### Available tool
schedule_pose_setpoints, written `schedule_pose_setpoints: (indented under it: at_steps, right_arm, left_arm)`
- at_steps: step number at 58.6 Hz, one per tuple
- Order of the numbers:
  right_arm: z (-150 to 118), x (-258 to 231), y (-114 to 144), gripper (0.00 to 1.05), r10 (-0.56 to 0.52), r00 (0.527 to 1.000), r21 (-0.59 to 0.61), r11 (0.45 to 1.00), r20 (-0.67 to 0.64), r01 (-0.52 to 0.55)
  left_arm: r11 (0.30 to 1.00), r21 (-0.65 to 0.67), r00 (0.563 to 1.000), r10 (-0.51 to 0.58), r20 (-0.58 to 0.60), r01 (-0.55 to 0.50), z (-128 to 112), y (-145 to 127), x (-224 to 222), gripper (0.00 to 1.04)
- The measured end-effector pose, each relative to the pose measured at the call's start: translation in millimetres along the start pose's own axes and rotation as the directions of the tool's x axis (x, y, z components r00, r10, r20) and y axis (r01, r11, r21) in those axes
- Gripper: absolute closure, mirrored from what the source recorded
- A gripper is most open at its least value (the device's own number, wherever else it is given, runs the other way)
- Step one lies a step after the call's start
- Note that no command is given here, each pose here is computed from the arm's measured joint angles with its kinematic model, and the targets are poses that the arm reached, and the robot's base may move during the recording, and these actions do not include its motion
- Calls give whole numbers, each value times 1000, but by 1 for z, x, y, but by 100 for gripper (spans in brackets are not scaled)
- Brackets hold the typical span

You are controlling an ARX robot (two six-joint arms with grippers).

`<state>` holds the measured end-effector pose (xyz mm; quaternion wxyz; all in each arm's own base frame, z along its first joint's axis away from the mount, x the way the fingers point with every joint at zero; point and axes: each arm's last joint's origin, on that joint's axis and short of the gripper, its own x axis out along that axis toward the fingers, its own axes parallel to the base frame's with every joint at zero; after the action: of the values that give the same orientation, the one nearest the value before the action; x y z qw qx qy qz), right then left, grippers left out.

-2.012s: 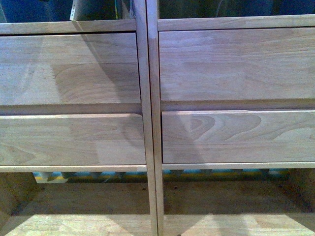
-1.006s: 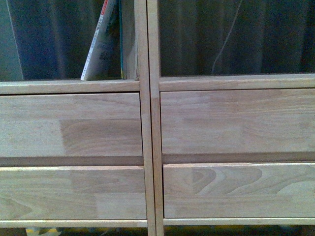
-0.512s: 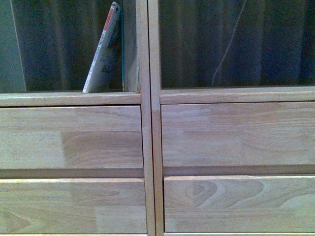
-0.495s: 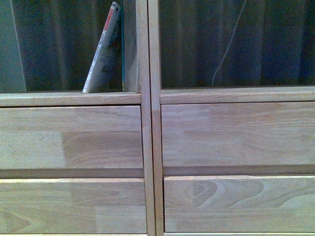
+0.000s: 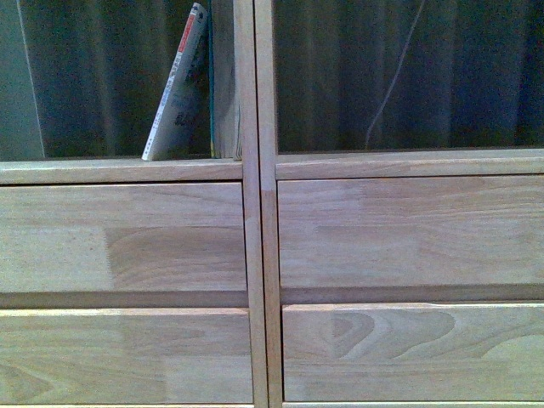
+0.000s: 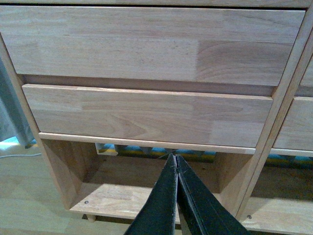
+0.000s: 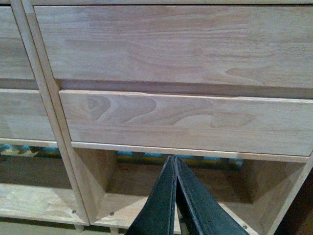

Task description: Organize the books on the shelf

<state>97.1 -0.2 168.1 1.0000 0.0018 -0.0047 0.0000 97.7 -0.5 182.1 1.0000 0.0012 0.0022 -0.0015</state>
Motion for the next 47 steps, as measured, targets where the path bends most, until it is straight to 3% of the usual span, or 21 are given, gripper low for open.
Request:
schedule_pose_setpoints:
  at_steps: [18, 42, 47]
  right_arm:
    - [0, 0, 0, 102, 0, 1000, 0, 1000, 0, 0]
    - [0, 0, 0, 102, 0, 1000, 0, 1000, 0, 0]
    - [0, 0, 0, 86, 0, 1000, -1, 1000, 0, 0]
  left_arm:
    - [1000, 0, 1000, 0, 1, 0, -16, 0, 0, 102]
    - [1000, 0, 1000, -2, 6, 2, -15, 0, 0, 102]
    - [1000, 0, 1000, -2, 6, 2, -15, 0, 0, 102]
